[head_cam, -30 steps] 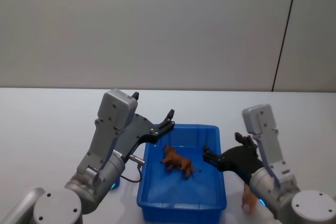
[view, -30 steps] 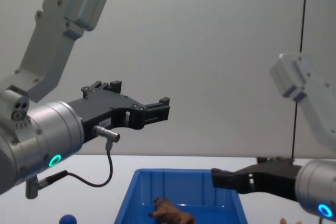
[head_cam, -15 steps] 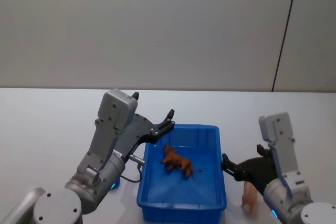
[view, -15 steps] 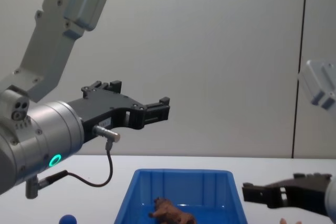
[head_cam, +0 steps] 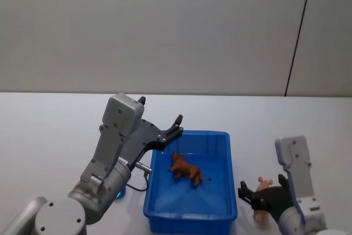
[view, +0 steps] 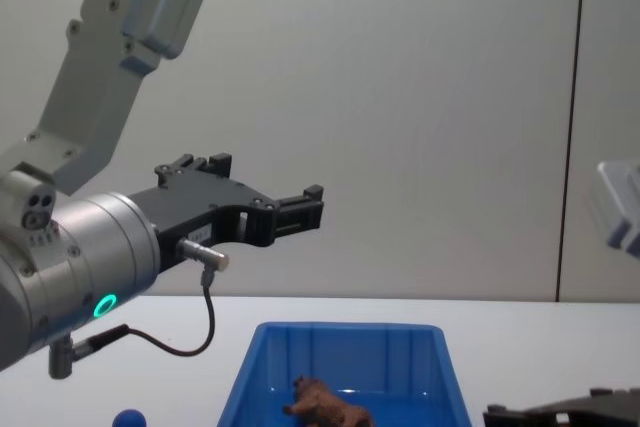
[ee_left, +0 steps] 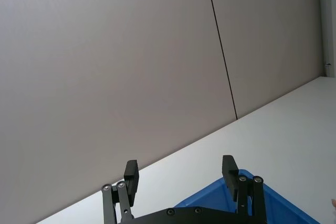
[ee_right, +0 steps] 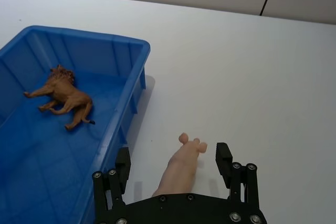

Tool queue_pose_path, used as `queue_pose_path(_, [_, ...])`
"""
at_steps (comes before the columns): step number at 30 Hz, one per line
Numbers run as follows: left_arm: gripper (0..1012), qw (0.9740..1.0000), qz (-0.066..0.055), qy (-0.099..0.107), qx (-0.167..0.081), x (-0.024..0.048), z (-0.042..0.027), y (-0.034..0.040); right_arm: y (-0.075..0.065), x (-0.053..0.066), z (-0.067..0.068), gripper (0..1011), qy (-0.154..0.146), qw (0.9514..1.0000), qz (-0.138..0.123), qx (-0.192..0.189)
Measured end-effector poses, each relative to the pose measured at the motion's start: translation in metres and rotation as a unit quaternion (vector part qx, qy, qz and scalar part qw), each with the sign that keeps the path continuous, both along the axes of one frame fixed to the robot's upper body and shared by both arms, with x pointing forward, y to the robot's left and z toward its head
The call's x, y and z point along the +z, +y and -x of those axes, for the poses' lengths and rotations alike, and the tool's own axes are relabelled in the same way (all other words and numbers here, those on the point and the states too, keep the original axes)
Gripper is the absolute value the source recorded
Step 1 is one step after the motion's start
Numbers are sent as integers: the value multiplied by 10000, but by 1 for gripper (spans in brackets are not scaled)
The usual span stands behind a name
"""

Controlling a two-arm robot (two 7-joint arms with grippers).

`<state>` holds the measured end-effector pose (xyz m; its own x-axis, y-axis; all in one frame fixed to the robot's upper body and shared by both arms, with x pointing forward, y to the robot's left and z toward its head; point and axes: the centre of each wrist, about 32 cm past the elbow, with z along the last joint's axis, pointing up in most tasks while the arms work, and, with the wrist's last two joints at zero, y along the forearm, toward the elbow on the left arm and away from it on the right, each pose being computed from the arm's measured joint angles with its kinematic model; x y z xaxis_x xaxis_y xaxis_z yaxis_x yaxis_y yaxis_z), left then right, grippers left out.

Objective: Pick up the two dolls from the table and place them into the box.

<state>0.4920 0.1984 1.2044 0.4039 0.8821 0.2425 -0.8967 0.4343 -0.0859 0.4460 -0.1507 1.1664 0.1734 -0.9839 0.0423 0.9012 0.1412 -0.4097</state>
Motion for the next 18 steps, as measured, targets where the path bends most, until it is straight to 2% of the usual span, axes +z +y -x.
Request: queue_pose_path(18, [1001, 10000, 0, 0, 0, 0, 0, 0, 157, -159, 86, 1001, 278, 9992, 72, -281])
